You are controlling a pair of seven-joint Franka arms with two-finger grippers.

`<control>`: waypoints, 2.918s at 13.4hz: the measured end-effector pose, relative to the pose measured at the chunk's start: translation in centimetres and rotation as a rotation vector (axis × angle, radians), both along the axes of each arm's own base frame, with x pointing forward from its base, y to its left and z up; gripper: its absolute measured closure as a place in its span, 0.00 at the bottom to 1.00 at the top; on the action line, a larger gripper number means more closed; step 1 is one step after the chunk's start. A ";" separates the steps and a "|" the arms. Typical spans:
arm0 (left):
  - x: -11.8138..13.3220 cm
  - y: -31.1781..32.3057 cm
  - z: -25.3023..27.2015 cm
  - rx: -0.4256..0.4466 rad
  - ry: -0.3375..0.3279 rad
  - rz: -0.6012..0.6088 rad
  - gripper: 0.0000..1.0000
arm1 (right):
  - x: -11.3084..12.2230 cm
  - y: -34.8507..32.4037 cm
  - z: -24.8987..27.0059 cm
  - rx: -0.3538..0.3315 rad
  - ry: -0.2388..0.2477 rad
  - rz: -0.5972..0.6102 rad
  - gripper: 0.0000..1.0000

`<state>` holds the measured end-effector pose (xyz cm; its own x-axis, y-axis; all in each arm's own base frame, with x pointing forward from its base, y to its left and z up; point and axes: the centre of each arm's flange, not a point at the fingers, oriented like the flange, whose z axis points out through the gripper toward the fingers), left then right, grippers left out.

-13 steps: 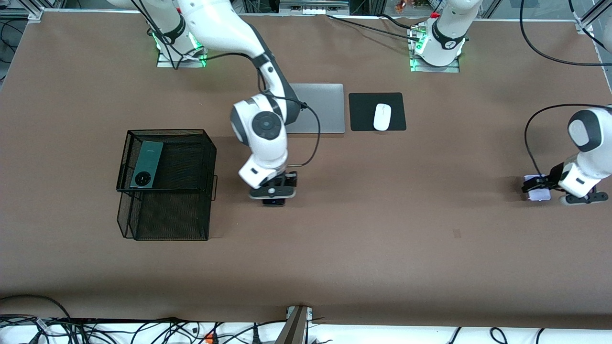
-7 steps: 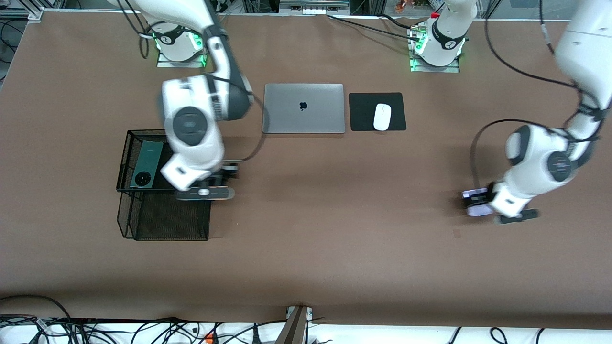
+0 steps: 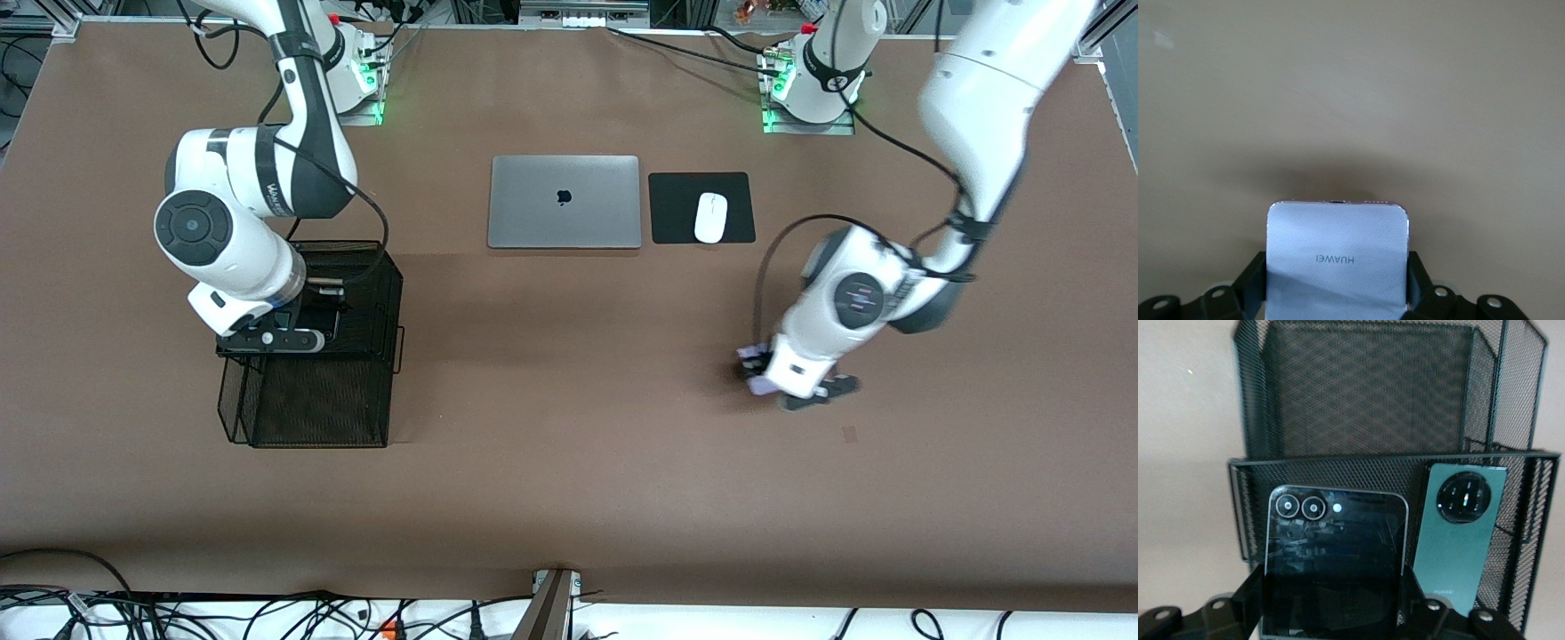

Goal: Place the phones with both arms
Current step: 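Lower the flip phone into the basket while the left gripper lifts the white phone, then place the white phone beside the laptop with the left gripper and release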

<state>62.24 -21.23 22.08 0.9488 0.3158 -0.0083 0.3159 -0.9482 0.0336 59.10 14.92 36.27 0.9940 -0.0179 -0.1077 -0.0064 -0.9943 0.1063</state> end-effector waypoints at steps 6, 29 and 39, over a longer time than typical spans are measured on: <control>-3.8 -18.3 -0.6 -0.018 -0.055 -0.125 0.15 | -1.7 -1.2 -3.6 0.001 -0.005 -0.010 0.18; 1.0 -24.2 3.2 0.148 -0.184 -0.081 0.00 | 0.4 0.2 0.1 0.041 -0.083 -0.012 0.00; 6.7 -1.1 18.7 0.258 0.036 -0.147 0.00 | 0.9 12.0 7.8 0.109 -0.076 -0.071 0.00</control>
<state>68.96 -22.32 40.77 0.9850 0.1712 0.0200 0.1713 -0.9597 -0.2227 59.99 26.97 44.08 0.9960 -0.0811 -0.0372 -0.0814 -0.9967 -0.0058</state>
